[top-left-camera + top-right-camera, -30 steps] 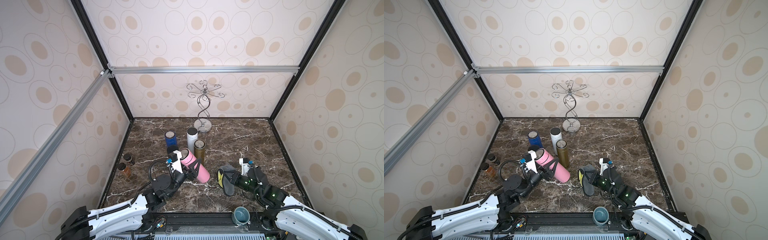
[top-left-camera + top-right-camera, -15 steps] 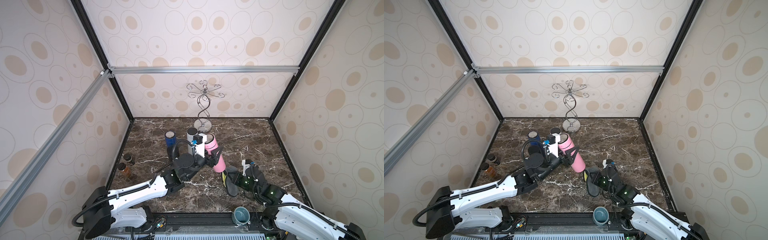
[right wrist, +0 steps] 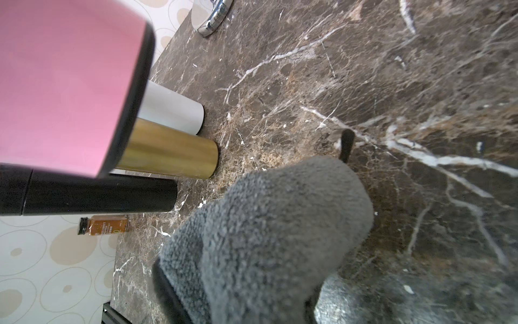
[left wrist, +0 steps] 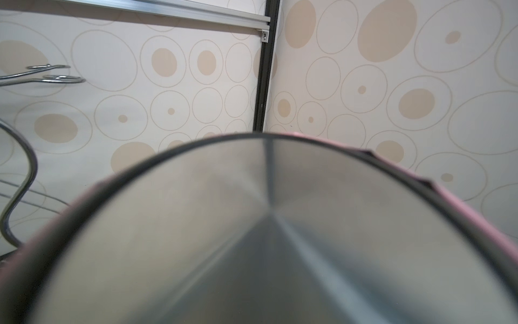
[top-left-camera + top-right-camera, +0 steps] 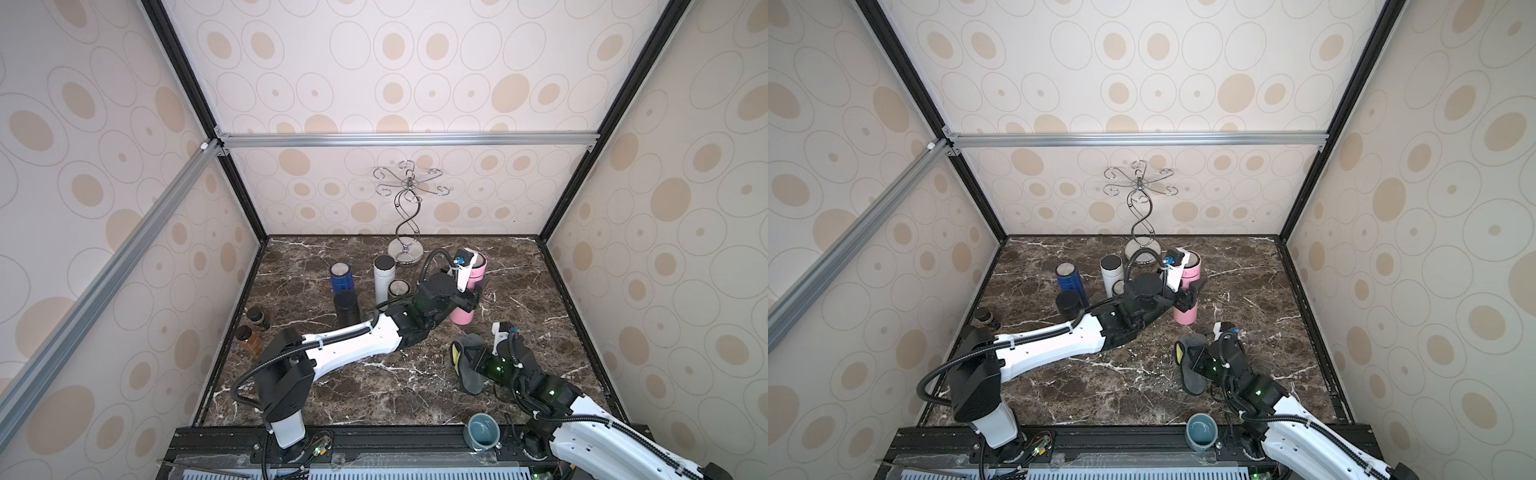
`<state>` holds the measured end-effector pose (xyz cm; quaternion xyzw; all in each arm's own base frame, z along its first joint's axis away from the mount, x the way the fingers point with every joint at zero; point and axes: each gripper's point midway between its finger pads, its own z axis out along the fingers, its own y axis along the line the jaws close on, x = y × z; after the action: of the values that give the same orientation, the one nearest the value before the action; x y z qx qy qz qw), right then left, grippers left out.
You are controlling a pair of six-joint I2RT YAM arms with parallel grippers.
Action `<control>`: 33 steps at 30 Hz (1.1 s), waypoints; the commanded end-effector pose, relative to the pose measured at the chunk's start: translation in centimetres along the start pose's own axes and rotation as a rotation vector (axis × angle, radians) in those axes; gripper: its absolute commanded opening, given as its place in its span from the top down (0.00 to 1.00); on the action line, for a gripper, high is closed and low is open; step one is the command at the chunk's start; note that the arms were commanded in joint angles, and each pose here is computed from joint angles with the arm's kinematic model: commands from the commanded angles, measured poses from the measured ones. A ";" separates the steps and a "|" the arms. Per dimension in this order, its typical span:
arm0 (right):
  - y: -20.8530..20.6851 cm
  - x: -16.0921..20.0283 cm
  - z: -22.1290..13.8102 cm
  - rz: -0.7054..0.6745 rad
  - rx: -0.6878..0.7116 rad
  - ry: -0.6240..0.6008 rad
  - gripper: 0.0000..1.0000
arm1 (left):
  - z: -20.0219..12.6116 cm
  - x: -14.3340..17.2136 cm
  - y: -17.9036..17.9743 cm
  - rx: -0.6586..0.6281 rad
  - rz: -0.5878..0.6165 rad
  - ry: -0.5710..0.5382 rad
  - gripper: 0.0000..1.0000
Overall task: Wipe the surface of the thermos
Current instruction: Place the thermos at the center of the board.
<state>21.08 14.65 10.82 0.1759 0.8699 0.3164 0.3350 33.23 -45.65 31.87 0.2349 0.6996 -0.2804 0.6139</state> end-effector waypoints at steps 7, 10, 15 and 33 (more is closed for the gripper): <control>-1.6 -0.1 -0.1 -0.027 0.060 -0.019 1.00 | 7.4 -3.6 1.4 -0.009 0.046 -0.129 1.00; -1.4 -0.3 0.0 -0.031 0.053 -0.030 1.00 | 10.2 -2.5 2.3 -0.022 0.053 -0.133 1.00; -1.4 -0.7 0.1 -0.050 0.066 -0.033 1.00 | 14.4 -0.9 4.5 -0.039 0.055 -0.129 1.00; -0.9 -1.1 0.6 -0.061 0.067 -0.028 1.00 | 19.1 3.6 11.4 -0.162 0.034 -0.199 1.00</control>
<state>21.52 13.23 8.94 0.1620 0.8903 0.2590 0.3377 52.88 -51.79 18.39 0.2150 0.7088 -0.2142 0.6368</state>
